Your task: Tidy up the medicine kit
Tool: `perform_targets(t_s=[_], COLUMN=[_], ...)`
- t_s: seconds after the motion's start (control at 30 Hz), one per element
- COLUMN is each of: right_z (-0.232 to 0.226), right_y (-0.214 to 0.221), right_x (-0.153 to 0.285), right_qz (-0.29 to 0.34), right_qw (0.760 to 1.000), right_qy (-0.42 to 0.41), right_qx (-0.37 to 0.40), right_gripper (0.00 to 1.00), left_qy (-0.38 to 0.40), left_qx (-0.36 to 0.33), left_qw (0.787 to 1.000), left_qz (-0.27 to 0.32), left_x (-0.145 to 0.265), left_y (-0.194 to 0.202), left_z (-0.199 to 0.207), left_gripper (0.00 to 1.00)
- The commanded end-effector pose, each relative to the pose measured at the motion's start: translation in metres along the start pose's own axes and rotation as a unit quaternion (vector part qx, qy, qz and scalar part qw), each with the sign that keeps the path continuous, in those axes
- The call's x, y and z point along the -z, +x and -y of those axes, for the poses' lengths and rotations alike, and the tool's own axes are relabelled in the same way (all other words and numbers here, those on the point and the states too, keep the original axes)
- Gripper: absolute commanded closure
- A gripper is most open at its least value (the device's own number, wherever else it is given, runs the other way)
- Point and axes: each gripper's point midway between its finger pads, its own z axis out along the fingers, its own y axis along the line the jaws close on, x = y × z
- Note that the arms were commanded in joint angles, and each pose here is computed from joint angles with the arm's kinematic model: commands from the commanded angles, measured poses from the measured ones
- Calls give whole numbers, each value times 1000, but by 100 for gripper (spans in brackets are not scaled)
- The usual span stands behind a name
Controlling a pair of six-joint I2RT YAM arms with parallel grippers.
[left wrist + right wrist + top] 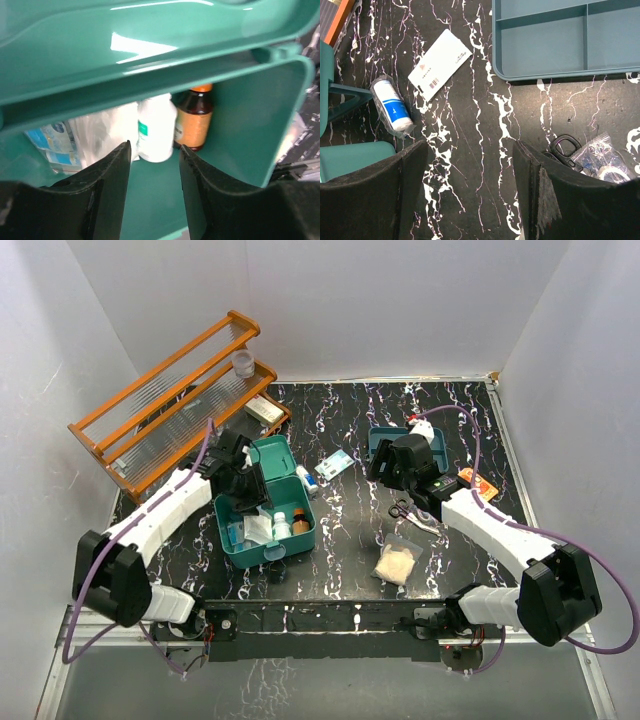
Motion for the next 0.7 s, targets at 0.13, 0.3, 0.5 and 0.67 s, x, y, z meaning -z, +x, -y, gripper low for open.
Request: perform_targets(t_s=[0.13,0.3,0.5,0.67], right_z=[3,4,4,4], right_y=[-9,-10,-11,-10], right_x=[1,0,0,1], right_qz=[18,18,18,17], right_qw=[1000,1000,1000,1000], right_qy=[5,6,6,5], right_qx=[0,2,3,2], right_gripper=[33,33,33,33], left_qy=[-126,-168,-194,-223], left_qx=[23,36,42,48], left_qw=[991,985,980,974], left_qz=[-40,-24,-7,2], left_x=[-11,-8,-9,-9], left_y=[27,30,34,37], left_z=[-50,-70,-86,-99], left_gripper=[56,55,55,56])
